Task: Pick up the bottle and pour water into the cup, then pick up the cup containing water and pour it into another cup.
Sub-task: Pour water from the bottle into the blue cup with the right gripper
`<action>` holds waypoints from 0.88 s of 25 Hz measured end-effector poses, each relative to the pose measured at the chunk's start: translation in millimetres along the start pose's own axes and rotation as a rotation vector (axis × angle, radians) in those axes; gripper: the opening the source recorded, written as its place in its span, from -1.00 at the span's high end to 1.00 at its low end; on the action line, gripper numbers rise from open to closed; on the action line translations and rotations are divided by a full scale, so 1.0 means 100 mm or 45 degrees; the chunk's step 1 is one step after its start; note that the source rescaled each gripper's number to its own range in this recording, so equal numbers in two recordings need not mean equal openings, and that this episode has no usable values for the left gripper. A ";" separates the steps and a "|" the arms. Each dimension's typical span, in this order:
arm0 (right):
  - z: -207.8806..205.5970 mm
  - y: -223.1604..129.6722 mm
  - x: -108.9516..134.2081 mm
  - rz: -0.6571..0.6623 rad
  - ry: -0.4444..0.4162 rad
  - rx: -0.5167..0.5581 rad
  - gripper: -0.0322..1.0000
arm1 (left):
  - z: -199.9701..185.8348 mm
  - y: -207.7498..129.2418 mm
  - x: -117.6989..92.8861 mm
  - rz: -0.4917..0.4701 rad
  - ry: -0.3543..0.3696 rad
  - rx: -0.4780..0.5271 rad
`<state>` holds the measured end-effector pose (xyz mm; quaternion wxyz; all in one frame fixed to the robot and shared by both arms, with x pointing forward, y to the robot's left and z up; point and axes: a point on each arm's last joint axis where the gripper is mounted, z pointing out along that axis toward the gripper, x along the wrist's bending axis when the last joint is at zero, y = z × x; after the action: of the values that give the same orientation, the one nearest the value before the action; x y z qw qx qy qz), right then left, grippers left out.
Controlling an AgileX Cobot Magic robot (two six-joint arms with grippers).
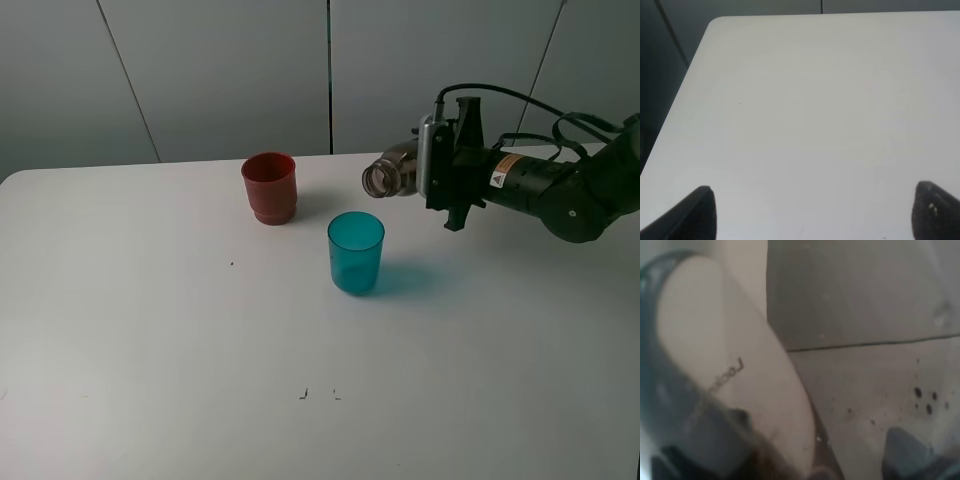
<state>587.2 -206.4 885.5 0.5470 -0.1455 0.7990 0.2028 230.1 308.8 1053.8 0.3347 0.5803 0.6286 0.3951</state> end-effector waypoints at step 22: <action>0.01 0.03 0.00 -0.121 0.001 -0.010 0.91 | 0.00 0.00 0.00 0.000 0.000 0.000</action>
<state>586.5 -203.5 885.5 0.5551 -0.1857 0.7907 0.1795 230.1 308.8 1053.8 0.3347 0.5803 0.6286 0.3951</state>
